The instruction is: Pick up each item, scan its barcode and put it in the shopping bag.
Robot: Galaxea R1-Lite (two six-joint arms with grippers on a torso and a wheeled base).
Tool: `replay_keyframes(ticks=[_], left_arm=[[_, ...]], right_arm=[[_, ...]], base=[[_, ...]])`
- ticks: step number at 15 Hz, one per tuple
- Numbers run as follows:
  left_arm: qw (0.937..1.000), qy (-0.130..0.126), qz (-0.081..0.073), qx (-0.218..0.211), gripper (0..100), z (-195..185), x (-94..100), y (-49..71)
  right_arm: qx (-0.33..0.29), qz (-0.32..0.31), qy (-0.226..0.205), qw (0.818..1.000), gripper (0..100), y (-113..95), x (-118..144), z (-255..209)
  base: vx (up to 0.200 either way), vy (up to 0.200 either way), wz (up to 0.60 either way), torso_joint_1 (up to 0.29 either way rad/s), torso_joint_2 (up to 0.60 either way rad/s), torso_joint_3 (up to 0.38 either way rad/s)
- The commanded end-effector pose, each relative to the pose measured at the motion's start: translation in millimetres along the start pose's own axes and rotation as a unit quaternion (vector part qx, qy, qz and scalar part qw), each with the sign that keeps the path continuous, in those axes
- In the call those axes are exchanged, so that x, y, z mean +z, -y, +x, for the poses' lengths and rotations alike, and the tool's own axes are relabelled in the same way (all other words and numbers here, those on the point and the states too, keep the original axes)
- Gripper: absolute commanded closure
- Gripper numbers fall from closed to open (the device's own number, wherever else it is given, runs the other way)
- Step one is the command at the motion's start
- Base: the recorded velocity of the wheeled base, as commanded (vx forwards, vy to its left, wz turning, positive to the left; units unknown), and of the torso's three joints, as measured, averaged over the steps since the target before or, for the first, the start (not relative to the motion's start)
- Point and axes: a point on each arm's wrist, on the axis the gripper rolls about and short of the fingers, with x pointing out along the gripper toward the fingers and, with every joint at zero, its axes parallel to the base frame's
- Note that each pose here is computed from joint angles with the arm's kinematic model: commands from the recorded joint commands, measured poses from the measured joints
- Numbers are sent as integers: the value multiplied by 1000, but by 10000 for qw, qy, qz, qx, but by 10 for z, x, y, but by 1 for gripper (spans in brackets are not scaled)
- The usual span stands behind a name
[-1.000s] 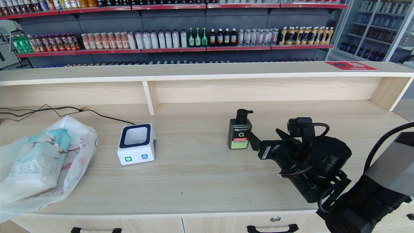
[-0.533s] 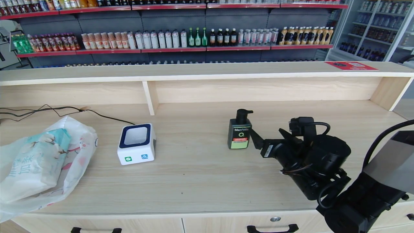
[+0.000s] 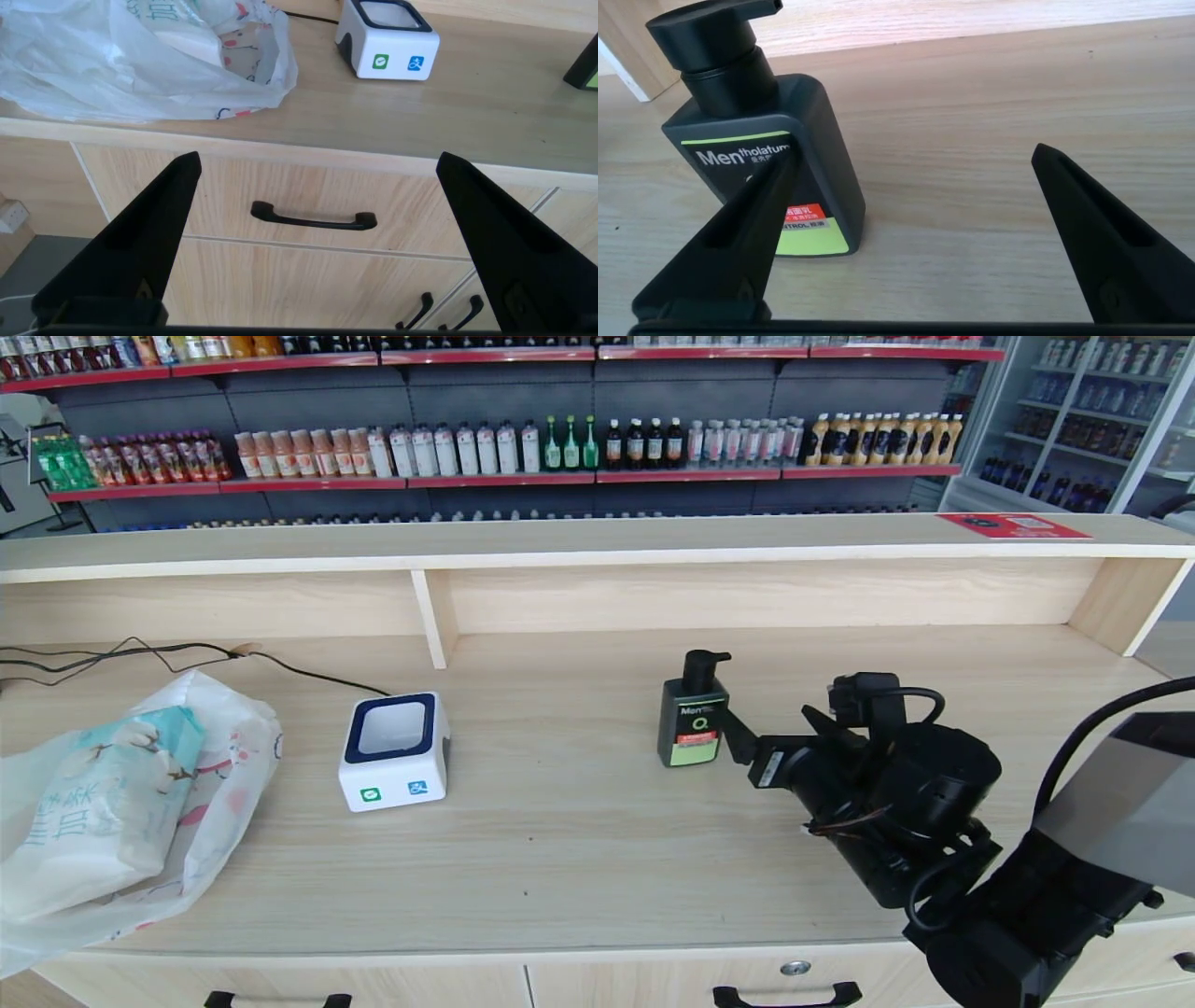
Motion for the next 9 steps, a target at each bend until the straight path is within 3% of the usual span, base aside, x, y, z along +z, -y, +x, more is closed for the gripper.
replay_keyframes(ticks=[1, 9], left_arm=[[10000, 6, -1, 5, 0, 0, 1, 0], [10000, 6, -1, 5, 0, 0, 1, 0]], right_arm=[[1, 1, -28, 10000, 0, -4, -30, 16], [11, 24, -7, 10000, 0, -22, -52, 61]], base=[[0, 0, 0, 0, 0, 0], [0, 0, 0, 0, 0, 0]])
